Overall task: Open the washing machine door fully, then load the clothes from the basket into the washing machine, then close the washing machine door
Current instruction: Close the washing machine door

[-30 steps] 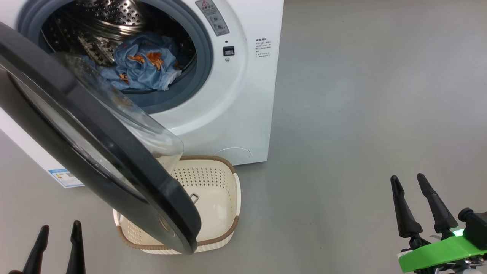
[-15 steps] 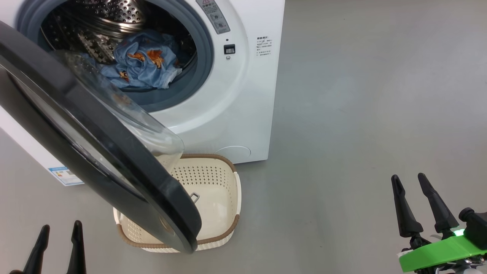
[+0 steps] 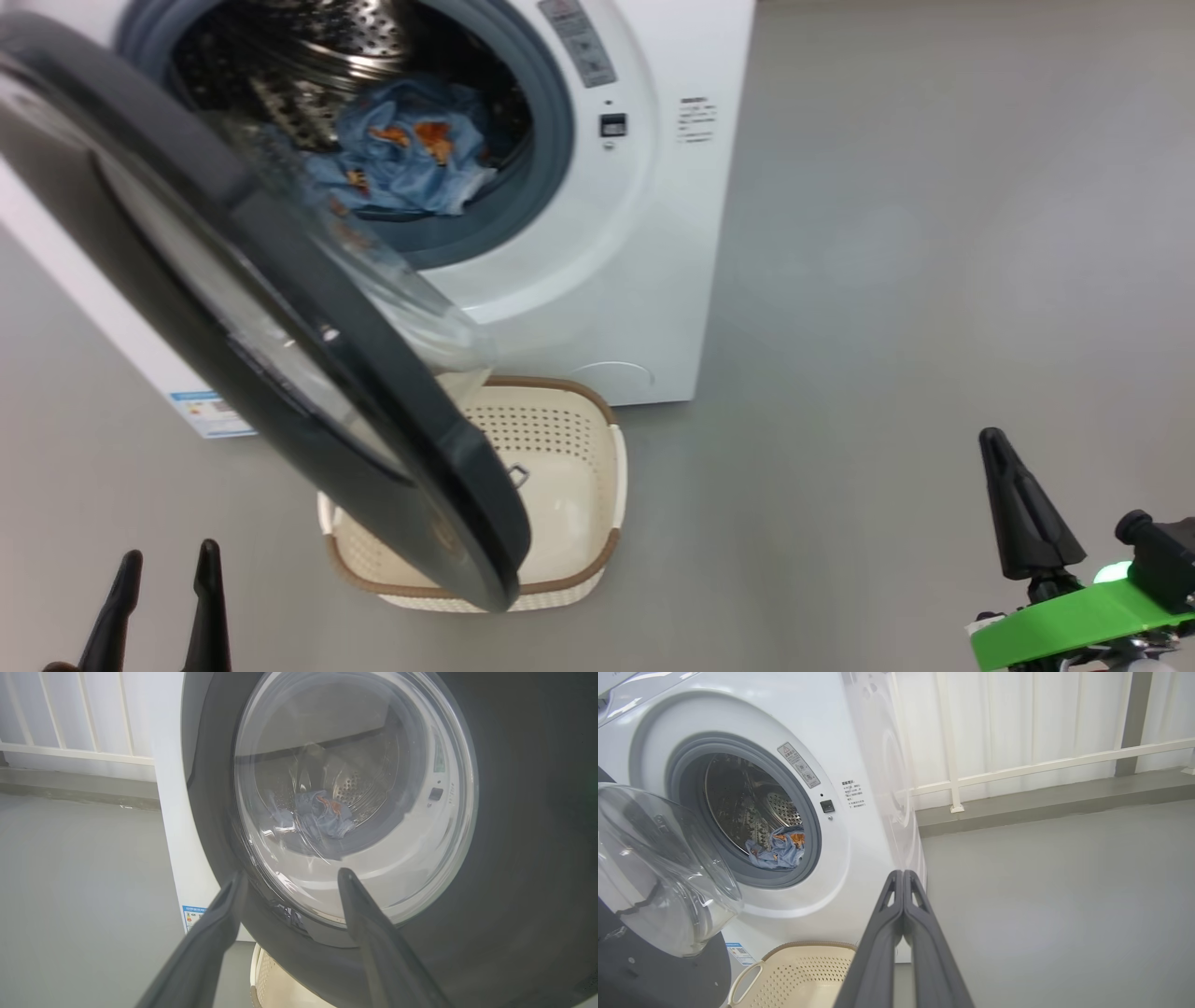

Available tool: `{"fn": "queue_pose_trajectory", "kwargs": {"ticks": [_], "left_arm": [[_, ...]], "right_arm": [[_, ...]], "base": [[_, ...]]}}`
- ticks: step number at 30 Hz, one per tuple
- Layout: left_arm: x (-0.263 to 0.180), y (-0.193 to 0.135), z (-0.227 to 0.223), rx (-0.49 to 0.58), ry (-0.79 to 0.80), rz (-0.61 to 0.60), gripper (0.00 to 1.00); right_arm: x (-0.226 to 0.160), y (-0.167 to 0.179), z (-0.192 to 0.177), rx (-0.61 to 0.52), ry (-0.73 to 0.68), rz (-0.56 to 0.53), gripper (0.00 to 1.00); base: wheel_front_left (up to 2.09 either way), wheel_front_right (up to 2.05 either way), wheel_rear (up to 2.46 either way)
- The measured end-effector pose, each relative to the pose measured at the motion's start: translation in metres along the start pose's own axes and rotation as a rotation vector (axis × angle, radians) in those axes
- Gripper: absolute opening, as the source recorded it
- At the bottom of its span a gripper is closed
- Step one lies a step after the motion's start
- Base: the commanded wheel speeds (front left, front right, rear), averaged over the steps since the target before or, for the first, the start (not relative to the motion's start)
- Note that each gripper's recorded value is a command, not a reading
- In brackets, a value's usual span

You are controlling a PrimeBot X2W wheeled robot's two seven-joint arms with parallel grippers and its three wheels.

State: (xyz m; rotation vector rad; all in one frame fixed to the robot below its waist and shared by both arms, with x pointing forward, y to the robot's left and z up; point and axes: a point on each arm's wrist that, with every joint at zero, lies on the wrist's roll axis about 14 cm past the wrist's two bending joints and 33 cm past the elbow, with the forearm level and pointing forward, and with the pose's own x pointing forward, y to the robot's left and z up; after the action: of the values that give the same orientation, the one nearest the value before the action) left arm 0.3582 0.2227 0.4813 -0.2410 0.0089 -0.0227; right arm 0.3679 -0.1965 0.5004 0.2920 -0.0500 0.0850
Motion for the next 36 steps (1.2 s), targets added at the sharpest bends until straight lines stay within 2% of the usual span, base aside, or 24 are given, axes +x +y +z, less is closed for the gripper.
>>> {"fn": "queue_pose_trajectory", "kwargs": {"ticks": [8, 17, 23, 30, 36], "left_arm": [[-0.024, 0.015, 0.007, -0.025, -0.033, 0.077, 1.00], [-0.062, 0.035, 0.010, -0.037, -0.053, 0.168, 1.00], [-0.083, 0.046, 0.016, -0.043, -0.085, 0.217, 1.00], [-0.108, 0.058, 0.023, -0.050, -0.121, 0.280, 1.00], [-0.121, 0.065, 0.025, -0.057, -0.138, 0.313, 1.00]], "right_arm": [[0.018, 0.051, -0.001, 0.017, -0.002, 0.162, 0.00], [0.032, 0.159, 0.021, 0.049, -0.073, 0.489, 0.00], [0.018, 0.224, 0.030, 0.073, -0.098, 0.693, 0.00], [-0.019, 0.292, 0.027, 0.109, -0.074, 0.931, 0.00], [-0.037, 0.312, 0.003, 0.109, 0.009, 1.006, 0.00]], "base": [[0.00, 0.00, 0.00], [0.00, 0.00, 0.00], [0.00, 0.00, 0.00], [0.00, 0.00, 0.00], [0.00, 0.00, 0.00]]}}
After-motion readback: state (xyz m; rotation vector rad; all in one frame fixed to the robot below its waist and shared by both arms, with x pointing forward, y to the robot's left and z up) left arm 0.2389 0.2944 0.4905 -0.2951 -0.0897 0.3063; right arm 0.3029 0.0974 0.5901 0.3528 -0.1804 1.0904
